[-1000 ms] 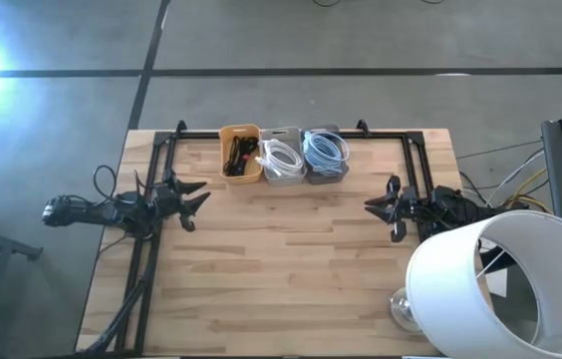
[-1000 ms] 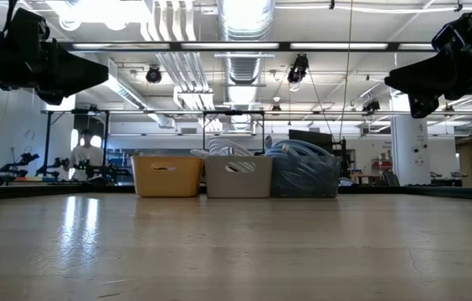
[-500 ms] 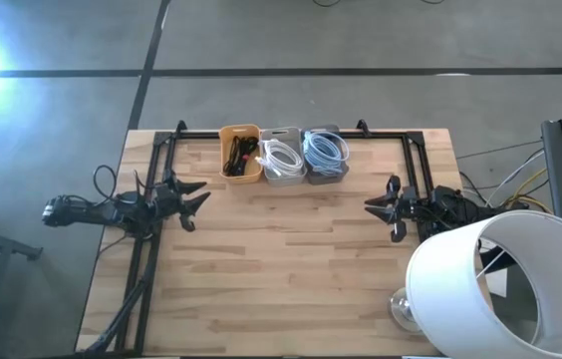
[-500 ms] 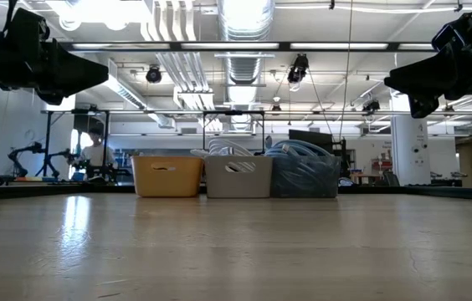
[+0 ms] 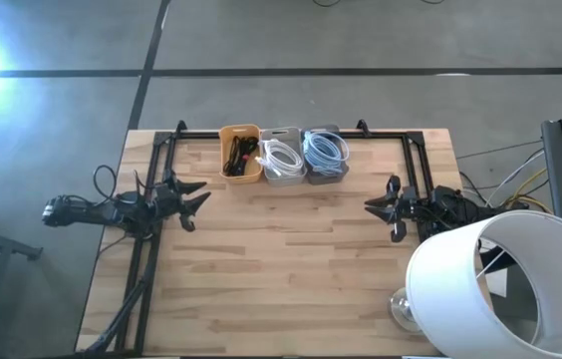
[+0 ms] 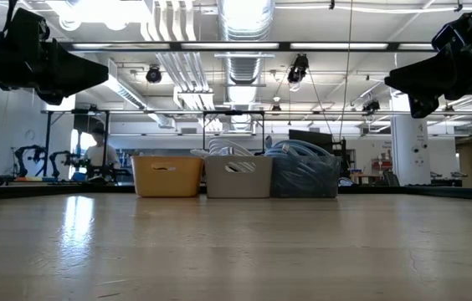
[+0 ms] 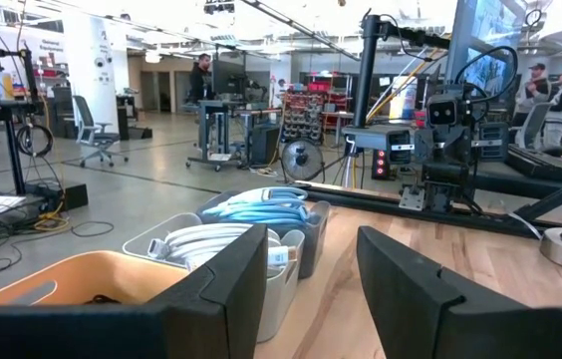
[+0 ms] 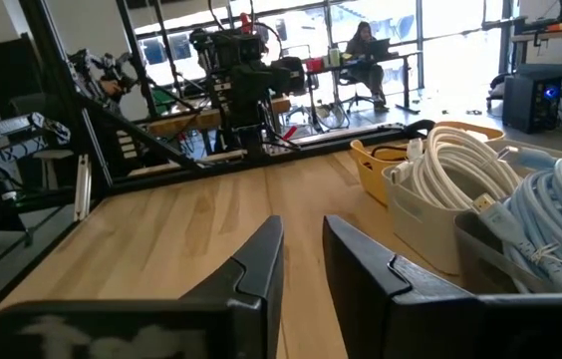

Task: Pick & Place USB Port
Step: Return to Home Position

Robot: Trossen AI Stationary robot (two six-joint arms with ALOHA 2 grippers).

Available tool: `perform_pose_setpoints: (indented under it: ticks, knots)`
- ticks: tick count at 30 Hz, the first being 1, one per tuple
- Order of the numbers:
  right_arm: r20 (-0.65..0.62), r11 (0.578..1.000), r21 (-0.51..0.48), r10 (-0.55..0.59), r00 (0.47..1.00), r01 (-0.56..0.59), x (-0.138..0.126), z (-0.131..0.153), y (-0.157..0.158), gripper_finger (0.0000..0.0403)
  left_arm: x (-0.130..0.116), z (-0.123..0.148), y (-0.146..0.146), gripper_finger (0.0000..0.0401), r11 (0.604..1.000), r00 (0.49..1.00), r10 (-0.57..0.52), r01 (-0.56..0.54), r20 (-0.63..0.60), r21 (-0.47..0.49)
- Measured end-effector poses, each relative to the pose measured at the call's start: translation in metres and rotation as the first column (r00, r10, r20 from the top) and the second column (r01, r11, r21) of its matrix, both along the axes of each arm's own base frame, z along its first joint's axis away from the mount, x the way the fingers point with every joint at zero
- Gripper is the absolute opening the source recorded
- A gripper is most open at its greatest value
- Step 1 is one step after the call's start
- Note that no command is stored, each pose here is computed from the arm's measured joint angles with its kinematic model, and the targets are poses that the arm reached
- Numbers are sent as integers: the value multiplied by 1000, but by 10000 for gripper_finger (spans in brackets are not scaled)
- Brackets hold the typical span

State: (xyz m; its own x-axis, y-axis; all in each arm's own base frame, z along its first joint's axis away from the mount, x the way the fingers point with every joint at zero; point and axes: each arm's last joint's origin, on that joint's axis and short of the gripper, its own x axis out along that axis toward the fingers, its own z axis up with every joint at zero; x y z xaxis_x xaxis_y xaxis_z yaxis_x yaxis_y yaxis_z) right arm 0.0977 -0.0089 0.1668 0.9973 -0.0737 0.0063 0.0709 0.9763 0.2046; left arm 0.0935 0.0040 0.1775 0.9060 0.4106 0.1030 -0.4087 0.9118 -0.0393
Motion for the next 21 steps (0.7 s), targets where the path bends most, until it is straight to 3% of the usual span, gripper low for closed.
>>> perform_pose_setpoints:
  ticks: [21]
  knots:
    - [0,1000,0,0,1000,0,0,0,0,81,0,0,0,161,1000,1000,0,0,0,0]
